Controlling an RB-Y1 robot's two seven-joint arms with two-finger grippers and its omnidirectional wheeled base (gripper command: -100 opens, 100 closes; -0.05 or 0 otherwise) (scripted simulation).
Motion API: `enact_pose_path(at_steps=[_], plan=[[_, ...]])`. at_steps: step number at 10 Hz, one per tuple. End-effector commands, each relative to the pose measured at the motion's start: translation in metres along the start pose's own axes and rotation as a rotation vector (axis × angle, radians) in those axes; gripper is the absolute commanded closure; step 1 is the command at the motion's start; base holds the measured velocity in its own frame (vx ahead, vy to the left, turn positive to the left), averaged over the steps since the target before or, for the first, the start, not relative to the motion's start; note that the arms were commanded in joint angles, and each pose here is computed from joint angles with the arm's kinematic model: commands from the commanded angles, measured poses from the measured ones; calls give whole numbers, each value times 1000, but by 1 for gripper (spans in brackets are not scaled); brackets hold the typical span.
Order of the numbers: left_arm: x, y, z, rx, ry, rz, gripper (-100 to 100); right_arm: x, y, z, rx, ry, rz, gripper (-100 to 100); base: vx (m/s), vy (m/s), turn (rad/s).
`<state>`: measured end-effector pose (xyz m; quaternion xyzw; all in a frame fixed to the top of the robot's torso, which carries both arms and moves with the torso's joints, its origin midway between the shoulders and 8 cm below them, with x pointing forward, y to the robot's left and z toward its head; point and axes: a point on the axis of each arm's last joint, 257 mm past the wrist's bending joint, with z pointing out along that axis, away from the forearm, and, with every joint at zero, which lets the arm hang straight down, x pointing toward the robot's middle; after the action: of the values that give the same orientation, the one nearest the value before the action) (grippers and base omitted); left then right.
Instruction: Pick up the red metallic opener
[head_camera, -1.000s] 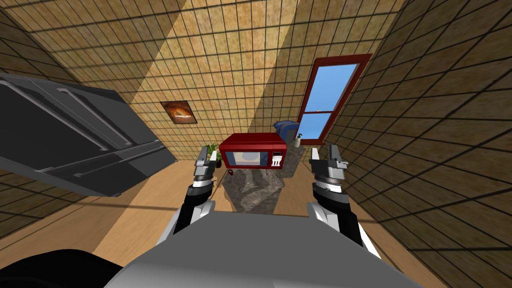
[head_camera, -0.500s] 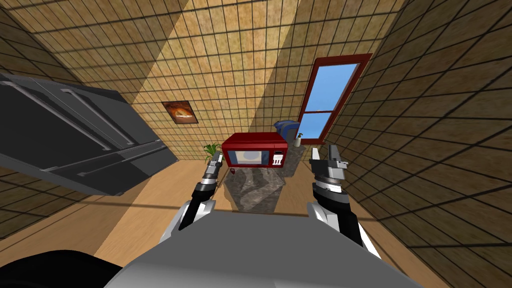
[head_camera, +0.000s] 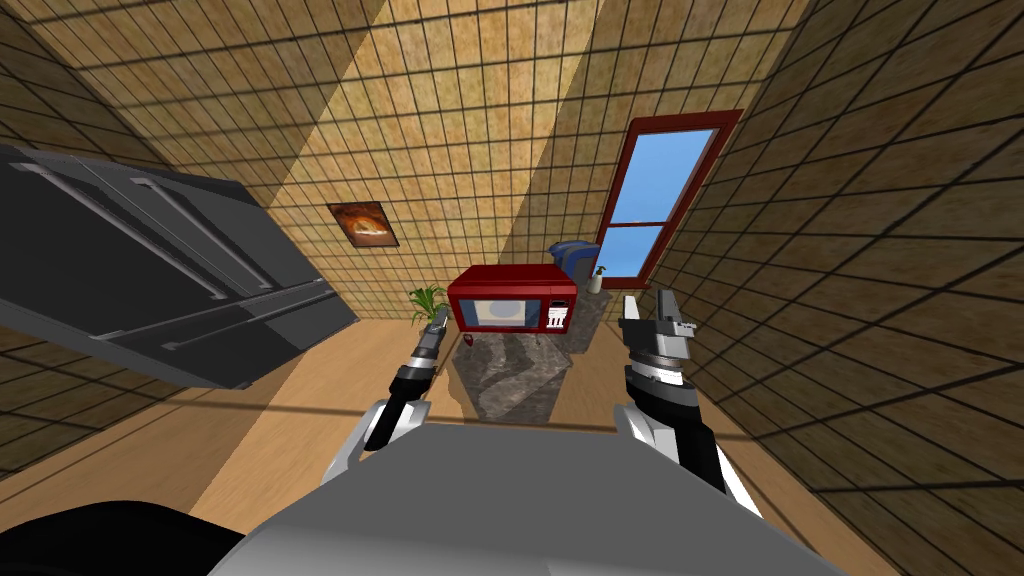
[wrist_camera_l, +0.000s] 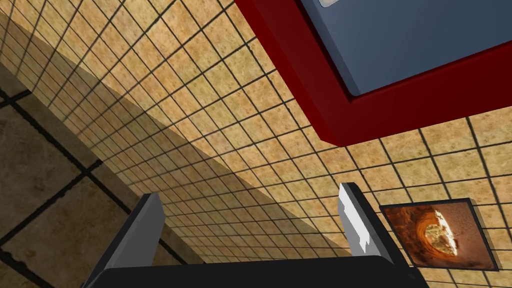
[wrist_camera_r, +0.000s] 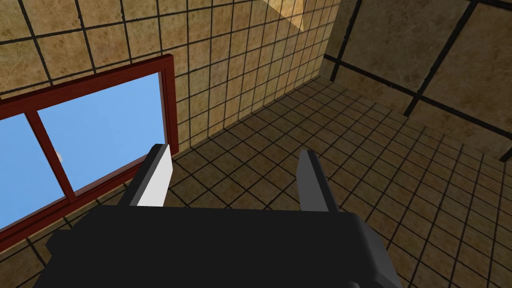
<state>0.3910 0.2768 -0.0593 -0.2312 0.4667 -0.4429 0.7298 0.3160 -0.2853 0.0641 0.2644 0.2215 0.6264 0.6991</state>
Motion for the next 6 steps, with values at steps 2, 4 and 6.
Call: enact_pose_path(at_steps=[2,4,6], plan=[[12,32,-3,-68,34,50,-100,0,0,0,0,0,0,0,-25,20,7],[21,57,-7,-126,62,92,-100,0,0,0,0,0,0,0,-31,29,12],[28,81,-13,-177,88,131,-100,0,0,0,0,0,0,0,-29,25,11]])
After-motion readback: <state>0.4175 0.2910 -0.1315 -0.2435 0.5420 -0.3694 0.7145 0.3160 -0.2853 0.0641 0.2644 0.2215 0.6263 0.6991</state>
